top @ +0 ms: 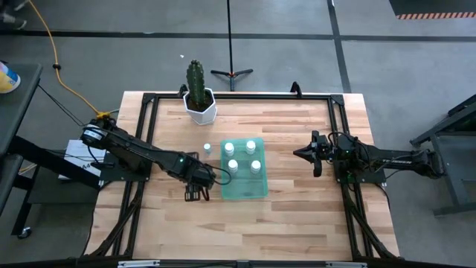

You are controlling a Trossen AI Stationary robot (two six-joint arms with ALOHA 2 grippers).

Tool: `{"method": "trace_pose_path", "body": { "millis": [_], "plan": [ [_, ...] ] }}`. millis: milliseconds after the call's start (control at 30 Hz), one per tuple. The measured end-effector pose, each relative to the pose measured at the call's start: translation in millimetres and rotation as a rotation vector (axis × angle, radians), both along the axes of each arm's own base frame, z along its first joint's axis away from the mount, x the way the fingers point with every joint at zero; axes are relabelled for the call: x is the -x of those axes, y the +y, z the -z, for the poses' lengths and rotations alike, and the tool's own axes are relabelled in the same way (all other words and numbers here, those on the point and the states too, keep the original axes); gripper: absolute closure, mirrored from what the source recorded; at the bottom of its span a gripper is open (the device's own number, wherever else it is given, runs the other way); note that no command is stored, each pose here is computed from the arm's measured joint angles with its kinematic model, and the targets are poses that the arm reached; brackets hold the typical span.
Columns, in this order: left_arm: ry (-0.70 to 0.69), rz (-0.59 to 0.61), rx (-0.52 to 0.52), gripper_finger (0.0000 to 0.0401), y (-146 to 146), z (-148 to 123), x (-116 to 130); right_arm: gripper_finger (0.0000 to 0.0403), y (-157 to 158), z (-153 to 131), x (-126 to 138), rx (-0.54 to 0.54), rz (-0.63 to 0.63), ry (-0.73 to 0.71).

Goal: Pick and place pill bottles into a basket
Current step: Put the yellow pill bottle into the green bin

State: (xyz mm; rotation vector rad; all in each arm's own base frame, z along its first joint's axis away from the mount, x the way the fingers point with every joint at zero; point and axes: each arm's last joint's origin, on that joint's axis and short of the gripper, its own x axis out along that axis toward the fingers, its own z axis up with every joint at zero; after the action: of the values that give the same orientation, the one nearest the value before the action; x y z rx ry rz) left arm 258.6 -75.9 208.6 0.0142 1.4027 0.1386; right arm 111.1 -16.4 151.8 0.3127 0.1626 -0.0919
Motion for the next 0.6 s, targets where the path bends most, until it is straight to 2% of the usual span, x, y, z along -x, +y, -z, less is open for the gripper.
{"method": "trace_pose_path", "body": {
  "millis": [600],
  "plan": [
    [0.003, 0.024, -0.051, 0.0139, 1.6, 0.1, 0.6, 0.0401, 0.1, 0.0, 0.0, 0.001, -0.001, 0.0]
  ]
}}
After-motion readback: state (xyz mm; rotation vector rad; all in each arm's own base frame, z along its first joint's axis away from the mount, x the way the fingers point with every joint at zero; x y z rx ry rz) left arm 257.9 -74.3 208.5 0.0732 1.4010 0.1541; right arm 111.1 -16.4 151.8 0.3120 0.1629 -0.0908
